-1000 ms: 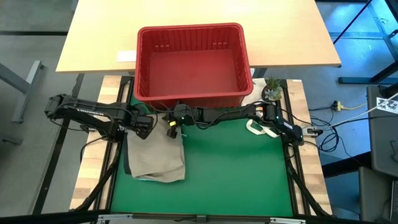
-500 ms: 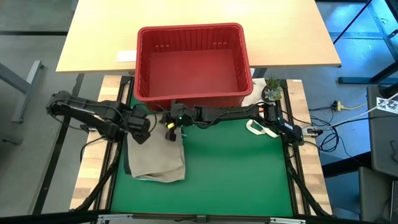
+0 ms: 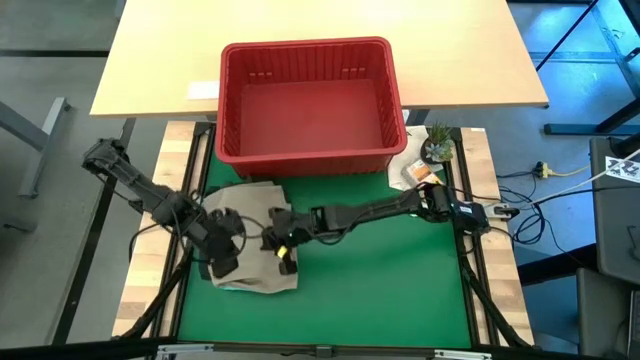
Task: Fold Laundry from Bin
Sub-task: Stack the folded brown shorts on top of the folded green polo shirt
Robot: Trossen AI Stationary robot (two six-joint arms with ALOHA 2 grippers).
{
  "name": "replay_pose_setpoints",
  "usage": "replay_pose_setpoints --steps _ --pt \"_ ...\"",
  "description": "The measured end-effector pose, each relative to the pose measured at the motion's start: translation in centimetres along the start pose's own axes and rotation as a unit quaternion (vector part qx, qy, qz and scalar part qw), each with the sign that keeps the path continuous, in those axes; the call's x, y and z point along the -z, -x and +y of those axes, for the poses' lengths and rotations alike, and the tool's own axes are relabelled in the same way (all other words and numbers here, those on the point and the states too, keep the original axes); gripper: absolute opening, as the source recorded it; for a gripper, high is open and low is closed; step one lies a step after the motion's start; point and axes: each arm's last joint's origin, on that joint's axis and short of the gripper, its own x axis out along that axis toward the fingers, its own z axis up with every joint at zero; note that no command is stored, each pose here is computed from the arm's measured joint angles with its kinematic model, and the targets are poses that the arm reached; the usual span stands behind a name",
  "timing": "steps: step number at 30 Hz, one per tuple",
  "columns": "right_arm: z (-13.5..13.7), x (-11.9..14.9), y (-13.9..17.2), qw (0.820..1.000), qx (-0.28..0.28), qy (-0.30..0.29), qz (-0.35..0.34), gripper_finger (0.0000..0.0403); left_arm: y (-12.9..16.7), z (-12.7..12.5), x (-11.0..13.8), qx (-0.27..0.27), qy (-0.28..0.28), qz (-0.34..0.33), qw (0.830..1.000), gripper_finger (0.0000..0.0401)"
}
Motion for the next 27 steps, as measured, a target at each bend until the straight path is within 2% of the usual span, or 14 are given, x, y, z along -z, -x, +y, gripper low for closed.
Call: replay_pose_setpoints --steps 6,13,22,27 --pt "2.8 0.1 -0.2 1.0 -0.004 0.021 0.012 0.0003 -2.1 -0.6 2.8 0.027 0.02 0.014 0.999 0.0" --pt "3.8 1.0 -1.2 0.999 -0.001 0.02 0.032 0.0003 -3.6 -0.6 5.4 0.041 0.02 0.034 0.998 0.0" --pt "3.8 4.2 -4.5 0.998 0.015 0.007 0.066 0.0003 -5.9 1.2 7.6 0.003 0.061 0.057 0.997 0.0" --pt "3.8 4.7 -5.0 0.997 0.019 0.008 0.072 0.0003 -7.0 2.4 8.3 -0.023 0.085 0.078 0.993 0.0"
